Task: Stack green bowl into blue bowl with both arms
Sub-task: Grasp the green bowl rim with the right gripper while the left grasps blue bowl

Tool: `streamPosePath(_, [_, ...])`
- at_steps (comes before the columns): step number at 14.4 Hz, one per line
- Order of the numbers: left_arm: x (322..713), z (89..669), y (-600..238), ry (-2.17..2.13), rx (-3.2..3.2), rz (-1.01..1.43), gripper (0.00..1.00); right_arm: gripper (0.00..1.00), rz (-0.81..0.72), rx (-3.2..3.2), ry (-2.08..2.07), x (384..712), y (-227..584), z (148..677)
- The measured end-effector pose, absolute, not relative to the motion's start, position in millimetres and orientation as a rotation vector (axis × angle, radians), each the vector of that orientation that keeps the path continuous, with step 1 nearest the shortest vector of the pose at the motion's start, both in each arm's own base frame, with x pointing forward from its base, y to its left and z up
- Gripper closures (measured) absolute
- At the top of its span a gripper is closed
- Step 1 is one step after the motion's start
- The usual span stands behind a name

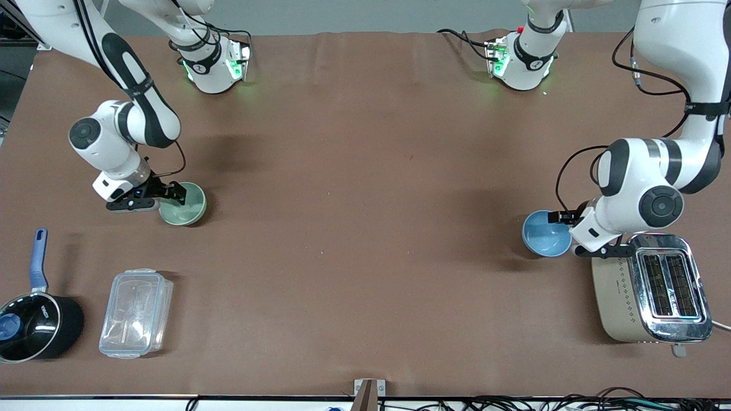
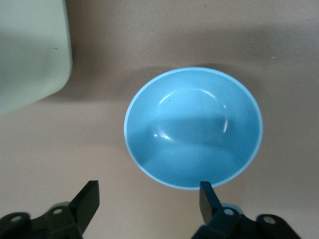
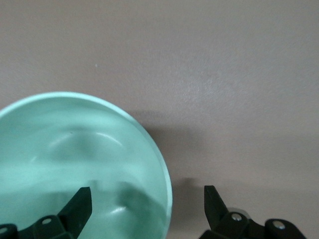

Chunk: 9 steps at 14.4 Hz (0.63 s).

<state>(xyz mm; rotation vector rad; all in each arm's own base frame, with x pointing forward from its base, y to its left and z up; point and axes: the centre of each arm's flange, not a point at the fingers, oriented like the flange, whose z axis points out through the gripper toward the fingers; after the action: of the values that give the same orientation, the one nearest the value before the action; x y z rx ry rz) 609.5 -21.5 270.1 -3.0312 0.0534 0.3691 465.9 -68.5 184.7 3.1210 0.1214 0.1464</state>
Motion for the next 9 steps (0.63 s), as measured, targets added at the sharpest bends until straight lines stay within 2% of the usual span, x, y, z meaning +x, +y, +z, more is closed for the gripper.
streamPosePath(3, [610.9, 248.9, -17.5, 0.042, -3.034, 0.379, 0.15, 0.07, 0.15, 3.12, 0.121, 466.9, -68.7, 183.5])
streamPosePath(5, [612.5, 238.1, -13.1, 0.033, -3.039, 0.371, 0.2, 0.24, 0.152, 3.12, 0.121, 467.6, -68.7, 184.1])
streamPosePath(6, [613.0, 235.2, -11.7, 0.03, -3.04, 0.37, 0.2, 0.37, 0.151, 3.12, 0.121, 467.7, -68.7, 184.3])
streamPosePath(8, [614.5, 231.6, -10.9, 0.028, -3.04, 0.371, 0.24, 0.57, 0.145, 3.121, 0.121, 468.0, -68.7, 185.5])
streamPosePath(9, [615.6, 230.1, -10.2, 0.025, -3.041, 0.372, 0.28, 0.63, 0.146, 3.121, 0.121, 468.5, -68.9, 186.7])
